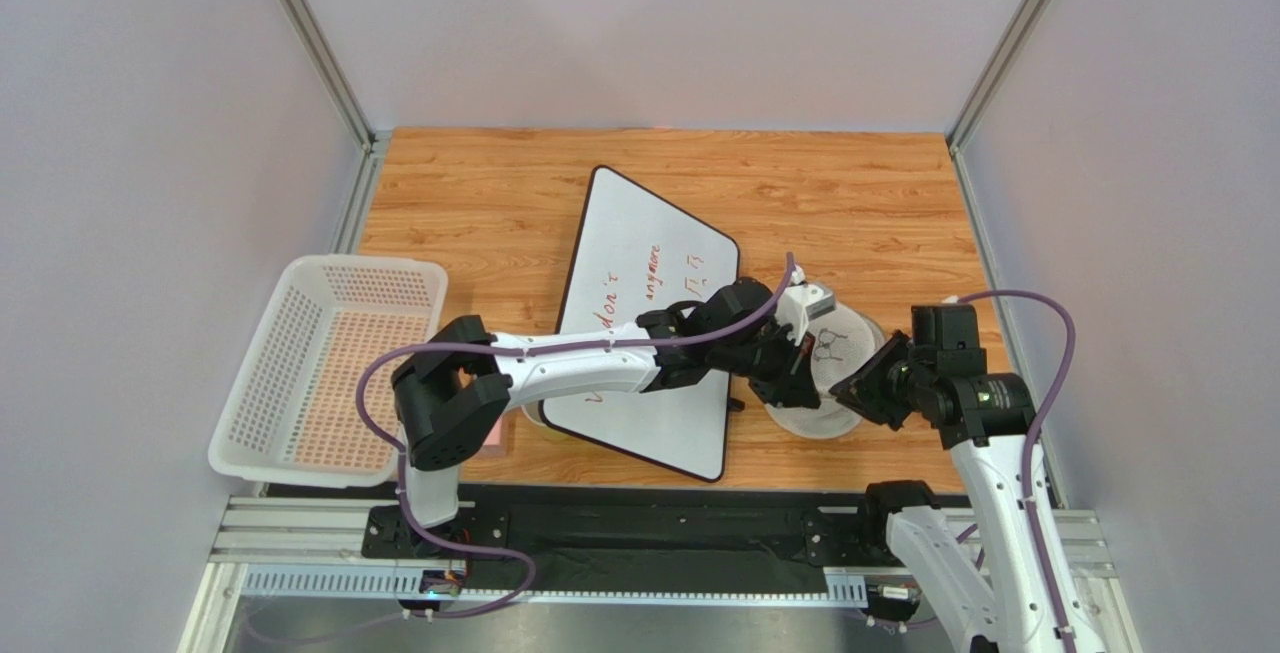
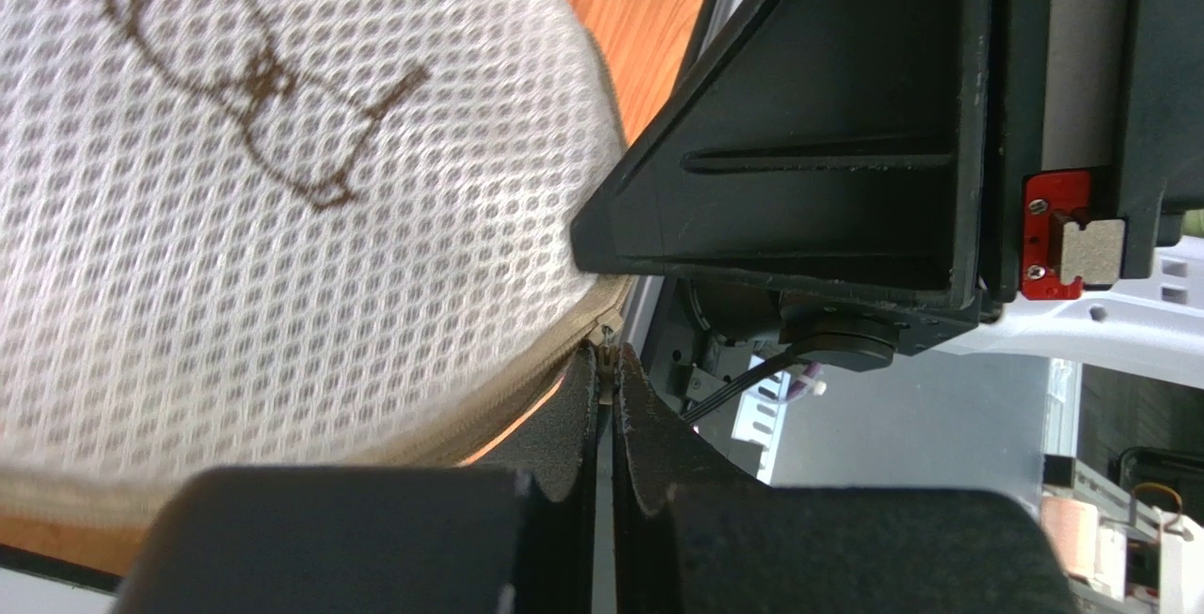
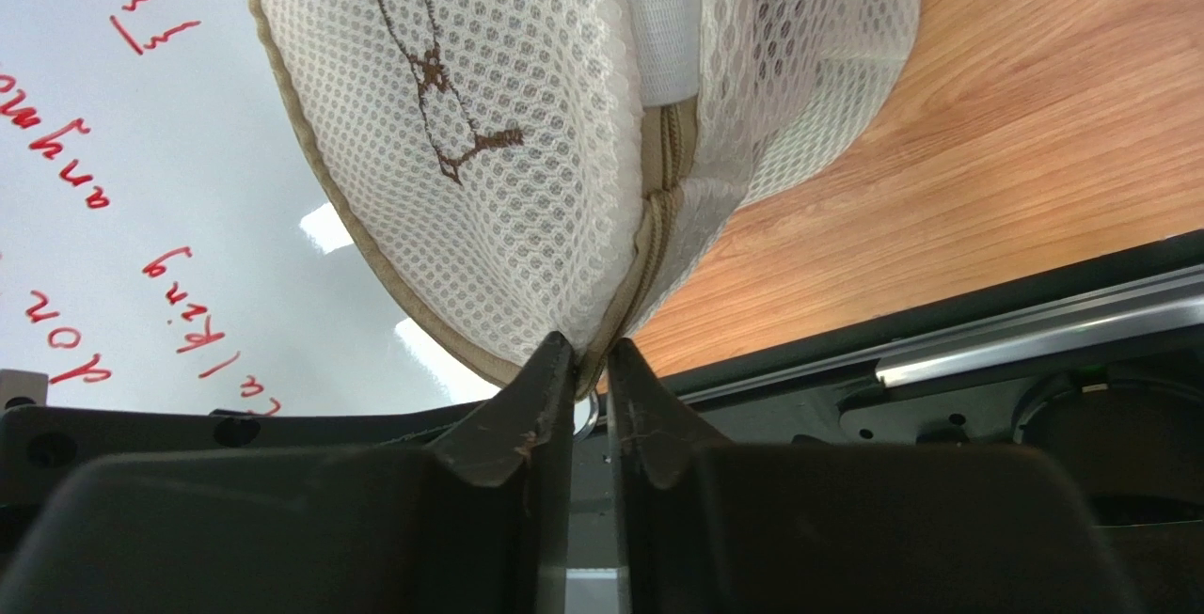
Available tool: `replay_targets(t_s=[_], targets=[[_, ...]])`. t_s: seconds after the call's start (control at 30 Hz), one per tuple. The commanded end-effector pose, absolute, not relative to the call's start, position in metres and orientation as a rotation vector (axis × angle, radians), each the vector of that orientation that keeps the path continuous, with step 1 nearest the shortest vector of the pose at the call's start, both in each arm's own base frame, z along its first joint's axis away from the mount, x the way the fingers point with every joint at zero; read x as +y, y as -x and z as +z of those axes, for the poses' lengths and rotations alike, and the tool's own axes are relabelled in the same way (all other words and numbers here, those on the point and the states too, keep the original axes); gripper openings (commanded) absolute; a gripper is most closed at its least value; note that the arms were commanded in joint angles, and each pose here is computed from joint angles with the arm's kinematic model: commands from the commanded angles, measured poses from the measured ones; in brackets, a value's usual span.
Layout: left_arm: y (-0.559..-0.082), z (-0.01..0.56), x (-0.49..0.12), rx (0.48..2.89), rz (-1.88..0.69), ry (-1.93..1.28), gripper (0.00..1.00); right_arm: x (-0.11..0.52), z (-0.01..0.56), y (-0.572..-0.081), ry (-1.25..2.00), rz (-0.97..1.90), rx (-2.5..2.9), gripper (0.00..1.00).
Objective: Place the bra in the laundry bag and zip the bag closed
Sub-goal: Zip the zipper on the laundry bag.
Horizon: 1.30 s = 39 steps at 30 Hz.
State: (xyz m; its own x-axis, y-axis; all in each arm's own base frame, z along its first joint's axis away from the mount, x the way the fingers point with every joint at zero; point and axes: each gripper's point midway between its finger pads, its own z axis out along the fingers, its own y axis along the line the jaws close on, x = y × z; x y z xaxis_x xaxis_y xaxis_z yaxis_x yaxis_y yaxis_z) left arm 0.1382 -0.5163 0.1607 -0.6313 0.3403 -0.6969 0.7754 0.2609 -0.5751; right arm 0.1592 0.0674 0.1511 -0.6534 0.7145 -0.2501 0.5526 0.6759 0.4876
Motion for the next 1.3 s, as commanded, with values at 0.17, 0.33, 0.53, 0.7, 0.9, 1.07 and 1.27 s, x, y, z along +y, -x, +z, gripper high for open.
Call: replay_targets(t_s=[0.17,0.33,0.53,0.7,0.9,1.07,1.27], targets=[[-0.188,0.133,-0.473,2.243,-1.088,-0.859,0.0,0.036,0.165,-0.173,-0.869,0.32,2.386,0.0],[-0.192,0.142,-0.446,2.2,-1.031,-0.921,0.0,0.036,0.174,-0.19,-0.806,0.33,2.362,0.0],[-0.156,0.166,-0.463,2.13,-1.165,-1.027,0.0,0.042,0.187,-0.235,-0.759,0.376,2.326,0.0],[-0.135,0.181,-0.497,2.104,-1.344,-1.004,0.0,0.044,0.178,-0.266,-0.741,0.37,2.362,0.16],[-0.152,0.186,-0.51,2.088,-1.306,-0.96,0.0,0.044,0.17,-0.241,-0.71,0.333,2.491,0.74],[-0.153,0.181,-0.513,2.11,-1.315,-0.96,0.0,0.041,0.173,-0.2,-0.711,0.316,2.492,0.85],[-0.145,0.179,-0.512,2.133,-1.358,-0.961,0.0,0.062,0.163,-0.17,-0.781,0.517,2.404,0.84]])
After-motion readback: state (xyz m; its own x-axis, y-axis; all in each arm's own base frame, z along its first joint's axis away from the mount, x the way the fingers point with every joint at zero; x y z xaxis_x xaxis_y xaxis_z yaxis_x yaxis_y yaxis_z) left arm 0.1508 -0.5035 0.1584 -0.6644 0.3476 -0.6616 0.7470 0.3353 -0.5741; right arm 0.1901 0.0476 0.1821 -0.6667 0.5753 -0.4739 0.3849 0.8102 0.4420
